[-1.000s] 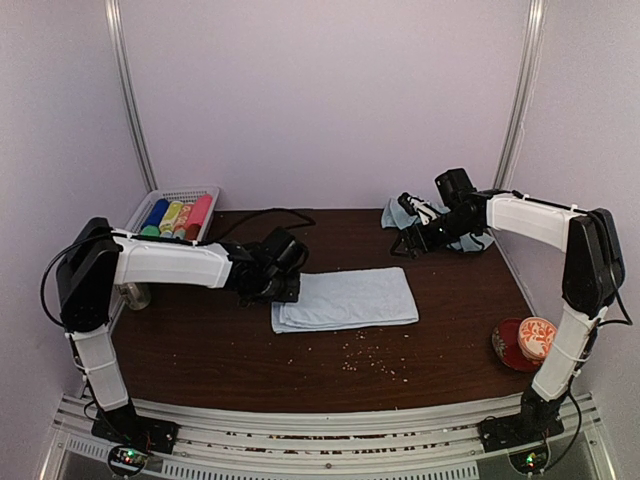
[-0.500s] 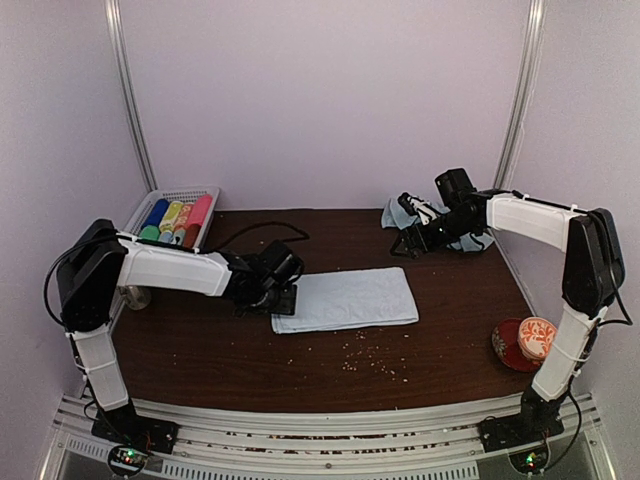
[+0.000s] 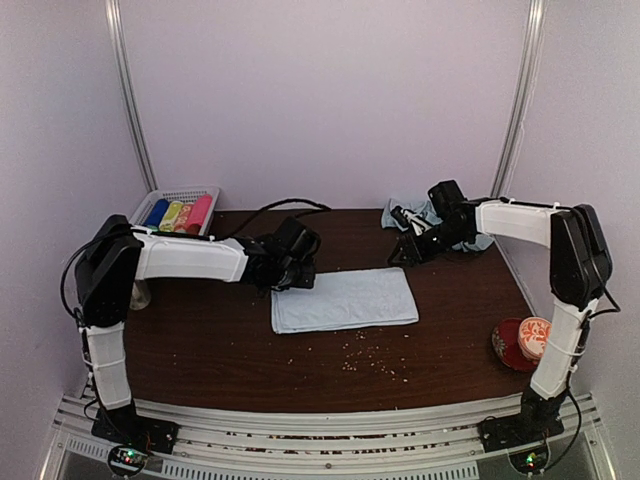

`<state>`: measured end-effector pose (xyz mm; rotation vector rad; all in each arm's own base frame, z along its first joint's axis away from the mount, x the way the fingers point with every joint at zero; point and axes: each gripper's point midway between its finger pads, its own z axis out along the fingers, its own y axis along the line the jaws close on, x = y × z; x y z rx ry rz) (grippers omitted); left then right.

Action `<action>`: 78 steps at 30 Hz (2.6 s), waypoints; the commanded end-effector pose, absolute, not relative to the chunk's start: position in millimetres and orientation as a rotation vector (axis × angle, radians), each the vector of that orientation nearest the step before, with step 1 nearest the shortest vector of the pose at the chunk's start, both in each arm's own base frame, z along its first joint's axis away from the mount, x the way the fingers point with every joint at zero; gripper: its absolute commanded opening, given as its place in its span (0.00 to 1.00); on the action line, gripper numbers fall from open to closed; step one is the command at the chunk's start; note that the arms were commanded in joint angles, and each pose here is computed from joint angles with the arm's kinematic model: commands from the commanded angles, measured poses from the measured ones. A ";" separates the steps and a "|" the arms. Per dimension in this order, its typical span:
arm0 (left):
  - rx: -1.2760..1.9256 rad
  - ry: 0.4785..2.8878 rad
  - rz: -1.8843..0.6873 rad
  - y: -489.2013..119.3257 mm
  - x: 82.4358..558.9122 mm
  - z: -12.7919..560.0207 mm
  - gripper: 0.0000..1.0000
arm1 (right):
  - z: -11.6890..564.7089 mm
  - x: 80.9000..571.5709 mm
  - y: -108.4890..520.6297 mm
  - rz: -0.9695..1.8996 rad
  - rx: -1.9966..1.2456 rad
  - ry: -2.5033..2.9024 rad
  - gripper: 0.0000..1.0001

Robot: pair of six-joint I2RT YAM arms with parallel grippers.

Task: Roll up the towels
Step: Smooth out the towel at the center of the board, then rotate the towel at the center of the board.

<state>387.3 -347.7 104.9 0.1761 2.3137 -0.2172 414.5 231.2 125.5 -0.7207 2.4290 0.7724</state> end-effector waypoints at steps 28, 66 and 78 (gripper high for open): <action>0.169 2.388 0.026 -304.3 432.2 29.2 0.32 | 72.6 426.7 225.1 0.764 -0.643 2.535 0.54; 0.226 2.425 -0.051 -332.1 437.7 15.0 0.55 | 119.0 430.3 217.1 0.665 -0.676 2.429 0.70; 0.439 2.222 0.058 -394.0 521.3 36.1 0.65 | 128.6 457.1 185.0 0.444 -0.526 2.408 0.74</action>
